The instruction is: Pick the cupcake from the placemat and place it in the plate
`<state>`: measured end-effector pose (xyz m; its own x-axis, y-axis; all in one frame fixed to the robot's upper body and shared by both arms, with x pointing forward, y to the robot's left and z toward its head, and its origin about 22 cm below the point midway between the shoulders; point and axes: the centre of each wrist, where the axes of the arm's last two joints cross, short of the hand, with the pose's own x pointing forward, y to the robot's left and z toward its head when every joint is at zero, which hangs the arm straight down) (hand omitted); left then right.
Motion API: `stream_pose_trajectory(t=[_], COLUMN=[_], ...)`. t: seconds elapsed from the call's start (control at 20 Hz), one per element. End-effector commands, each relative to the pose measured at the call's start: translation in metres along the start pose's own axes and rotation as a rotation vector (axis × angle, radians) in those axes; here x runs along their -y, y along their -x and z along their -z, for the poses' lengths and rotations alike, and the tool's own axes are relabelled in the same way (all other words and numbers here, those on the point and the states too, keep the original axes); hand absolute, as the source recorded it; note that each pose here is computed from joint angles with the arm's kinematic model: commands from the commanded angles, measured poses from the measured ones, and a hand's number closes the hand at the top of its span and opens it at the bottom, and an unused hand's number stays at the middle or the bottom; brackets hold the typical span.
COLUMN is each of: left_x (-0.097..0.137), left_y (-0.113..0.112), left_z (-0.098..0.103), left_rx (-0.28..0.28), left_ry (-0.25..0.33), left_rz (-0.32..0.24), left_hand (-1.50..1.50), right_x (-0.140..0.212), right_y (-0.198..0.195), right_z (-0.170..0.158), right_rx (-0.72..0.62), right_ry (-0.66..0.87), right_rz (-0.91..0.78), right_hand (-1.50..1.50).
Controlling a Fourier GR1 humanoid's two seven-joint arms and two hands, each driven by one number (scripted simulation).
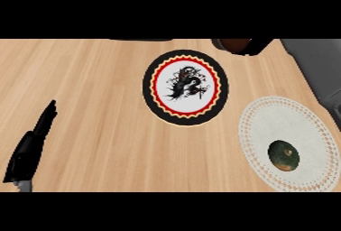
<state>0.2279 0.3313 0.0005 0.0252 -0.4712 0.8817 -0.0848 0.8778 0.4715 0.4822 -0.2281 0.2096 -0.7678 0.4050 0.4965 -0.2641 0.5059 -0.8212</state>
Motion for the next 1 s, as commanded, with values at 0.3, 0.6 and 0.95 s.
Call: stream_pose_trajectory(t=[0.3,0.6,0.95], left_x=[0.001,-0.004,-0.010], left_y=[0.005,0.009,0.013], left_z=[0.000,-0.007,-0.014], left_rx=[-0.003,0.003,-0.007], left_ry=[0.003,-0.008,-0.010], left_rz=[-0.015,-0.003,0.001], left_hand=[0.00,0.00,0.00], right_x=[-0.098,-0.156,-0.188], right_y=[-0.032,-0.033,-0.024], right_z=[0.069,0.068,0.057], right_rx=[-0.026,-0.053,-0.272], right_ry=[-0.222,-0.312,-0.255], right_rz=[0.034,0.053,0.175], right_hand=[1.50,1.50,-1.50])
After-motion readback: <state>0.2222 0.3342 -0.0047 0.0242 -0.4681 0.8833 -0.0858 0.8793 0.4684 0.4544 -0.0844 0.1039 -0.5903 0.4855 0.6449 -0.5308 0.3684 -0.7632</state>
